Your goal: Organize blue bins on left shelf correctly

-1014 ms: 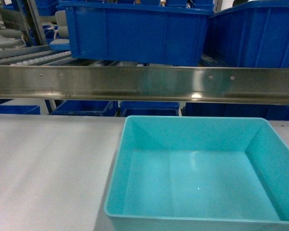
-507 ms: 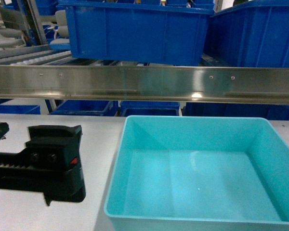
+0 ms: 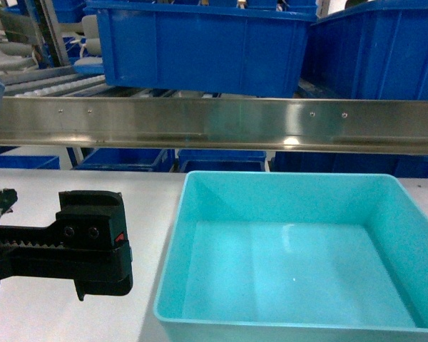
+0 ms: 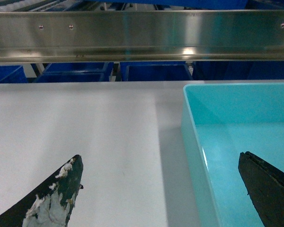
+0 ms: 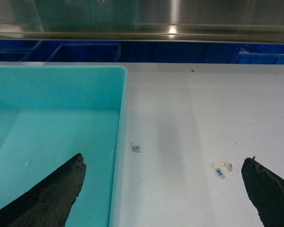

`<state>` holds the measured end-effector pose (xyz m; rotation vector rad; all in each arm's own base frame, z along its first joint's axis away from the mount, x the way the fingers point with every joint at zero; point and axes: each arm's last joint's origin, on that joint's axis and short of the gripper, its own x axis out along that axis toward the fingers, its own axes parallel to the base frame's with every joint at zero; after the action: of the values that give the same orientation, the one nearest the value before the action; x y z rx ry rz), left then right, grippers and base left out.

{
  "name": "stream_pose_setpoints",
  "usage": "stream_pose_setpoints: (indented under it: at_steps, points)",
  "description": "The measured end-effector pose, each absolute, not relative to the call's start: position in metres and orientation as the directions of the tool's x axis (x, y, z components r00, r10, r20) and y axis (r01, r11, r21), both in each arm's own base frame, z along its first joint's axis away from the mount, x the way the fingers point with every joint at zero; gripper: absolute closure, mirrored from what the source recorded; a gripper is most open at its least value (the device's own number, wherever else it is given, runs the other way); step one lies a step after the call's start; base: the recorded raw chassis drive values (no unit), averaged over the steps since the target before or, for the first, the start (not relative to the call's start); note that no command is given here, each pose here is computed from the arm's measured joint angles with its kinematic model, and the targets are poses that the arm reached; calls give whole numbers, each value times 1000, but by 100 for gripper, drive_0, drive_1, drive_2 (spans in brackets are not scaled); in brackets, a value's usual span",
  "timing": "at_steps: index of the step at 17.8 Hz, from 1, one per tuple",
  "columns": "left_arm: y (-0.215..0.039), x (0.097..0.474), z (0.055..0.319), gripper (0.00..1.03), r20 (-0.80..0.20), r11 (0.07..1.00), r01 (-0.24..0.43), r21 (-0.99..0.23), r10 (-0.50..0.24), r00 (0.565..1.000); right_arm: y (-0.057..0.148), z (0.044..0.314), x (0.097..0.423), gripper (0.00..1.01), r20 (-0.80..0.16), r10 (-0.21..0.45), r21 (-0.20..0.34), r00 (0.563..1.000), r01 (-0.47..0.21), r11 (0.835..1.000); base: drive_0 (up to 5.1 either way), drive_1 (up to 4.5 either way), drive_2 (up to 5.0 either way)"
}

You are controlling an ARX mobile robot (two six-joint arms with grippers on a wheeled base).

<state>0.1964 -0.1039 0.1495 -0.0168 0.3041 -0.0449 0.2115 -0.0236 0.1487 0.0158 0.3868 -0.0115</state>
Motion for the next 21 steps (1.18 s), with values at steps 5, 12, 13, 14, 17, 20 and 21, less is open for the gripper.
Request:
stream_pose_setpoints:
  at_steps: [5,12,13,14,17,20,21]
  points:
    - [-104,196,150,5,-296,999,42,-29,-49,954,-23,148,212,3,-385,-3,7,923,7,1000,0,0,0]
    - [-107,240,131,5,-590,974,49,-220,-173,788,17,132,270,3,-555,40,-105,831,-117,988,0,0,0]
    - [-108,241,131,5,-605,971,48,-234,-184,775,18,129,272,3,-560,39,-99,828,-114,989,0,0,0]
    - [-110,243,131,5,-607,967,44,-251,-193,771,19,127,275,3,-560,34,-97,828,-107,990,0,0,0]
    - [-118,241,128,5,-643,961,43,-273,-216,735,17,112,281,3,-576,-26,-119,817,-53,992,0,0,0]
    - [-125,238,119,5,-669,960,37,-279,-222,709,11,100,286,3,-589,-63,-126,806,-15,992,0,0,0]
    - [-127,237,118,5,-676,959,38,-280,-225,702,9,96,288,3,-600,-69,-123,797,-7,992,0,0,0]
